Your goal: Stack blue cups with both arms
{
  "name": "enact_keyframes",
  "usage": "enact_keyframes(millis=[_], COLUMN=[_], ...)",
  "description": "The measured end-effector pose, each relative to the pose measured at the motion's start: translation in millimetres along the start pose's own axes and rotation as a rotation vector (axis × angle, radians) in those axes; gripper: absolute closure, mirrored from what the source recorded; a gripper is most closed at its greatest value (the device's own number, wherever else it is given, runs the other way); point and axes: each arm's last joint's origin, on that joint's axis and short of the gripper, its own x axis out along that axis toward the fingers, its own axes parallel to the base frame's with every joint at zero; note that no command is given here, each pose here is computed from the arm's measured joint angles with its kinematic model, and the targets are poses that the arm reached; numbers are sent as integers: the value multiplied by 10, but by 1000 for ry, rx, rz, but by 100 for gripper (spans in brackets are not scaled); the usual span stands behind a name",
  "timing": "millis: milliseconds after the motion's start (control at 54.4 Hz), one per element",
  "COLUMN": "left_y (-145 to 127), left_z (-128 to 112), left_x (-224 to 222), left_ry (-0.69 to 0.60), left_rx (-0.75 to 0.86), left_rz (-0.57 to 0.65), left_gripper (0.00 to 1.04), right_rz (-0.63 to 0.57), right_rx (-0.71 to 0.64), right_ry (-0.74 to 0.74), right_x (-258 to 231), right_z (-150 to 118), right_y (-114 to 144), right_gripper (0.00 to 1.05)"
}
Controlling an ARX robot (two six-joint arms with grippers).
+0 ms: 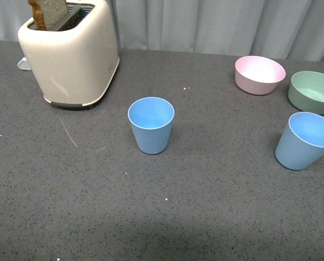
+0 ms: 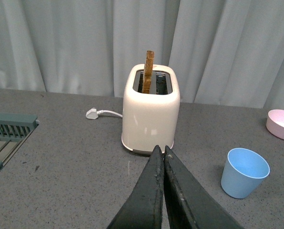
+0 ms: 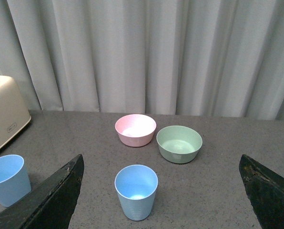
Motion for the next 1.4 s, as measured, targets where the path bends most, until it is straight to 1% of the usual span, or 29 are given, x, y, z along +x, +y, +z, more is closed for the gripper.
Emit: enact_keyframes(millis=[18,74,221,239,313,349,386,460,496,533,570,662,717,809,901,1066,1269,1306,1361,1397], left_y=[0,0,0,0,0,0,0,0,0,0,0,0,0,0,0,0,0,0,0,0], left_z=[-2,0,0,1,0,0,-1,-1,-1,-1,1,-1,1,1,1,-1,-1,-1,-1,-1], left_x=[0,0,-1,-1,-1,-1,-1,-1,-1,-1,-1,-1,-1,-1,-1,-1,-1,-1,-1,-1], left_ry=[1,0,-1,-1,-1,-1,-1,-1,-1,-1,-1,-1,-1,-1,-1,-1,-1,-1,-1,-1], left_rx=[0,0,0,0,0,0,0,0,0,0,1,1,2,2,2,2,2,2,2,2], left_rz=[0,0,0,0,0,1,0,0,0,0,0,0,0,0,0,0,0,0,0,0], left_gripper=[100,87,58,56,44,38,31,20,13,8,5,7,7,7,7,7,7,7,7,7], right_rz=[0,0,0,-3,-102,-120,-113,-82,-58,-47,-40,-30,-27,-32,-89,-133,-161,-173,-185,-191], right_rx=[0,0,0,-4,-94,-134,-170,-180,-181,-177,-166,-120,-93,-29,41,105,173,190,205,212], right_ry=[0,0,0,2,80,121,169,221,241,255,267,321,410,632,782,871,957,979,1025,1048], right_x=[0,0,0,0,21,48,95,186,263,334,416,699,948,1391,1734,2037,2282,2312,2361,2390], right_z=[0,0,0,-1,-16,-27,-45,-58,-52,-39,-16,53,42,-141,-275,-383,-558,-603,-689,-754], right_y=[0,0,0,-1,-10,-14,-14,-16,-17,-22,-28,-38,-32,-15,-24,-25,-14,-14,-10,-8], right_gripper=[10,10,10,10,10,10,10,10,10,10,10,10,10,10,10,10,10,13,24,33])
